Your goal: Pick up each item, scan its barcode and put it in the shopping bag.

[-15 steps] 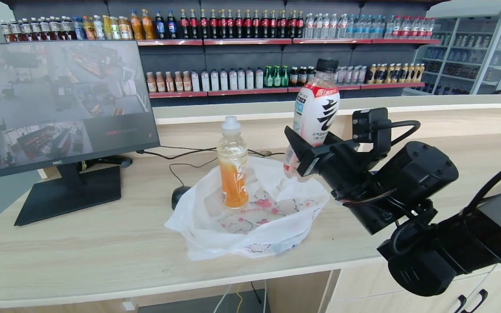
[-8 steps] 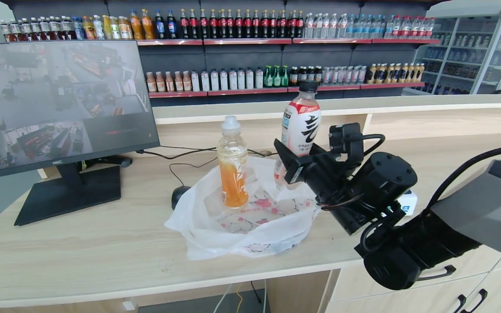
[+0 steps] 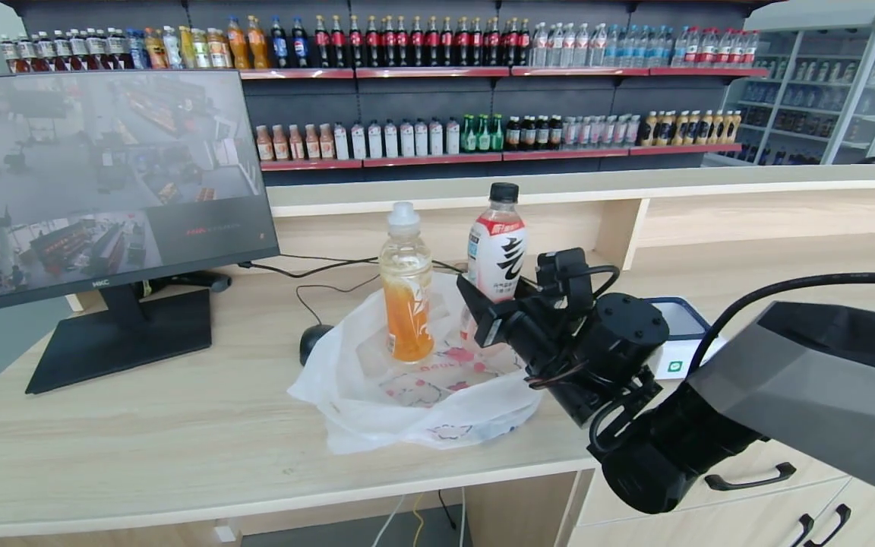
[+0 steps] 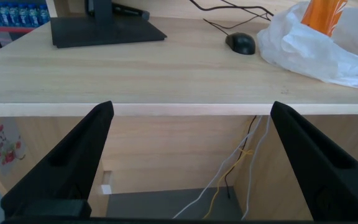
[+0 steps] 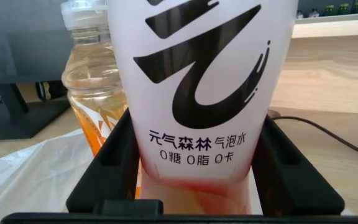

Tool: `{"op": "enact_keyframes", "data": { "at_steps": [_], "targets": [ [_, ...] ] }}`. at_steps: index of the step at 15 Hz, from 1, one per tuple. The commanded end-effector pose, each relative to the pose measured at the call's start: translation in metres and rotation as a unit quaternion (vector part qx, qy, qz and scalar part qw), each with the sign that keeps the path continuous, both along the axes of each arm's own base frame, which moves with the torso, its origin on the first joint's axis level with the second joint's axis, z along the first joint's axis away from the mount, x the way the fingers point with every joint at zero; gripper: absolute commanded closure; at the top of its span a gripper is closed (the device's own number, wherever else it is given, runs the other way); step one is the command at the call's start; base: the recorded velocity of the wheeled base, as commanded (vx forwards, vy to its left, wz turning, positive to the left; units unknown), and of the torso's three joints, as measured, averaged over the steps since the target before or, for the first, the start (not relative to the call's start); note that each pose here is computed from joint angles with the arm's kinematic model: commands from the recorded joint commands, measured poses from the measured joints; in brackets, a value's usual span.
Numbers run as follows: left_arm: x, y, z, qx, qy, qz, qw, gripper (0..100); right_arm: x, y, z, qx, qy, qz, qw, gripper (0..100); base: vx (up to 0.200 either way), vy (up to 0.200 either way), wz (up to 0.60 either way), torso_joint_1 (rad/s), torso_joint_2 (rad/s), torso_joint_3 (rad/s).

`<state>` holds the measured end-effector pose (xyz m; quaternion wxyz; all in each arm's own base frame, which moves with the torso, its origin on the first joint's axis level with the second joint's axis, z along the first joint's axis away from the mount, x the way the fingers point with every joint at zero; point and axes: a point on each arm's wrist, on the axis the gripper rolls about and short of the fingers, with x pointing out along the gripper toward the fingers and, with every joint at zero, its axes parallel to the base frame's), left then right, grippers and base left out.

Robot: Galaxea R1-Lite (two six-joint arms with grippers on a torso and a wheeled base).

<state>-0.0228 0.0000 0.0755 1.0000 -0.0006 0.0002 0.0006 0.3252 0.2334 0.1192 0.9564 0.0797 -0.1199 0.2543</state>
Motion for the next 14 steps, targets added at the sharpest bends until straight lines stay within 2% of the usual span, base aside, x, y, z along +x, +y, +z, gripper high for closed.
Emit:
{"op": "enact_keyframes", "data": {
  "at_steps": [1,14],
  "targets": [
    [0.0,0.0,0.0,0.0,0.0,0.0,1.0,0,0.004,0.004,-0.011,-0.004,0.009,0.001,1.0,100,0.0,0.0,0.0,0.0,0.0,0.0],
    [0.0,0.0,0.0,0.0,0.0,0.0,1.0,0,0.017,0.013,-0.047,-0.022,0.036,0.0,0.999,100,0.0,0.0,0.0,0.0,0.0,0.0]
  ]
}}
